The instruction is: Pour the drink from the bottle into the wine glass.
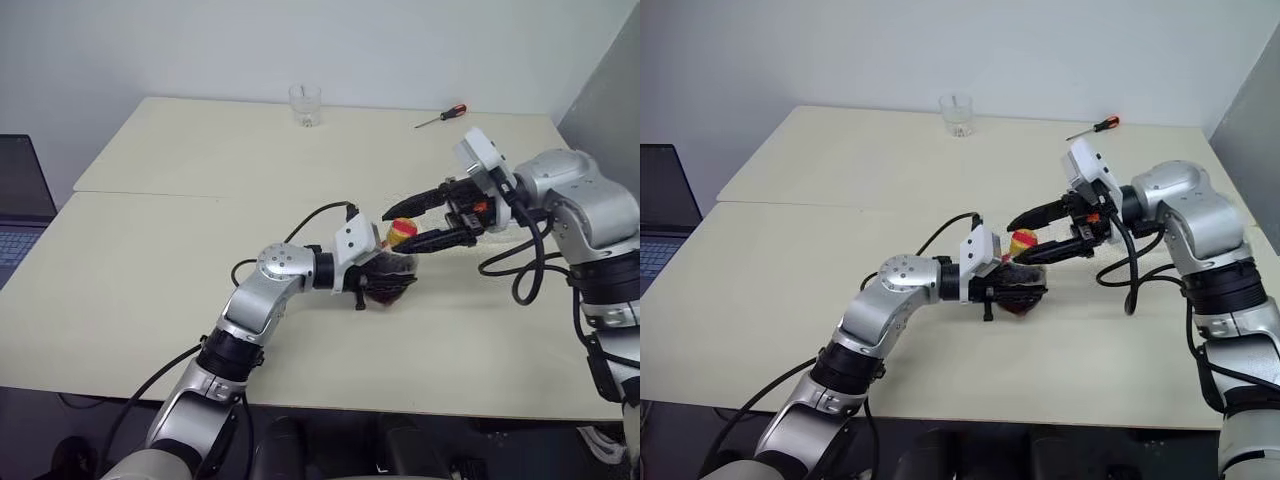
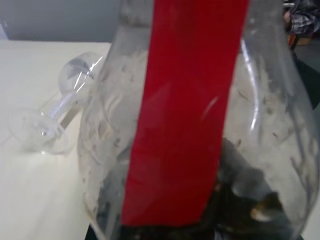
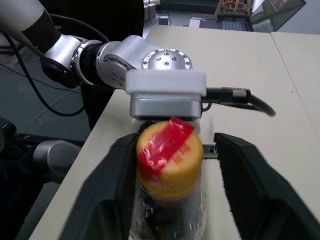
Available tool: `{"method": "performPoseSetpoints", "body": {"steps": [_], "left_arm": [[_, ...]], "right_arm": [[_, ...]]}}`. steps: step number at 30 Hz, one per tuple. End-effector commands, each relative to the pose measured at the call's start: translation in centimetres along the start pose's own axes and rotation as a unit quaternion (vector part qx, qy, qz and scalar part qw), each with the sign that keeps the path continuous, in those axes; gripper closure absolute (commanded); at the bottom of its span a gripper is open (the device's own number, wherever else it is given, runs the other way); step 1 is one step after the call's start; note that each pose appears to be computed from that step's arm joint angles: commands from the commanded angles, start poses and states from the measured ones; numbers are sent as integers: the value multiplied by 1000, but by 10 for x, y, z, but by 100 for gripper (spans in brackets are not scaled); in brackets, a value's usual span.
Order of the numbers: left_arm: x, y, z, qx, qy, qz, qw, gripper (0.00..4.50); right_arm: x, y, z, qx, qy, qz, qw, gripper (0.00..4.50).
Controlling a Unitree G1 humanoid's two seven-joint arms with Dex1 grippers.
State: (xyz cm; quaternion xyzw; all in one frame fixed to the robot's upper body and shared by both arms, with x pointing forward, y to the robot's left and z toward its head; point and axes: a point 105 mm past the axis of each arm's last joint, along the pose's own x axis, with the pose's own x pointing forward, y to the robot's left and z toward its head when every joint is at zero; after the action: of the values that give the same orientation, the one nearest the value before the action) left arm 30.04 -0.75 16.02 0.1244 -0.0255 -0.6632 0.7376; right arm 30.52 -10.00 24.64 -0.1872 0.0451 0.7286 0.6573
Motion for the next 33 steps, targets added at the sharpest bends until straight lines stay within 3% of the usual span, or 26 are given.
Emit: {"method": "performPoseSetpoints", "body": {"steps": [1, 3, 10, 16, 23, 33], "left_arm": [[5, -7, 29, 47, -43, -24, 998, 329], [8, -8, 29, 46, -44, -30, 998, 329], [11, -8, 29, 43, -47, -30, 997, 329], [8, -4, 20, 33, -39, -15, 999, 329], [-1, 23, -1, 10, -11, 44, 999, 329], [4, 34, -11, 14, -1, 52, 999, 329]], "right_arm": [[-6, 10, 14, -17, -7, 25, 1000, 47], [-11, 9, 17, -20, -6, 13, 1000, 0], [-49, 8, 24, -3, -25, -79, 997, 0], [-73, 32, 29, 26, -73, -183, 980, 0], [-54, 46, 51, 47, -117, -294, 948, 0], [0, 13, 24, 169, -151, -478, 849, 0]]}}
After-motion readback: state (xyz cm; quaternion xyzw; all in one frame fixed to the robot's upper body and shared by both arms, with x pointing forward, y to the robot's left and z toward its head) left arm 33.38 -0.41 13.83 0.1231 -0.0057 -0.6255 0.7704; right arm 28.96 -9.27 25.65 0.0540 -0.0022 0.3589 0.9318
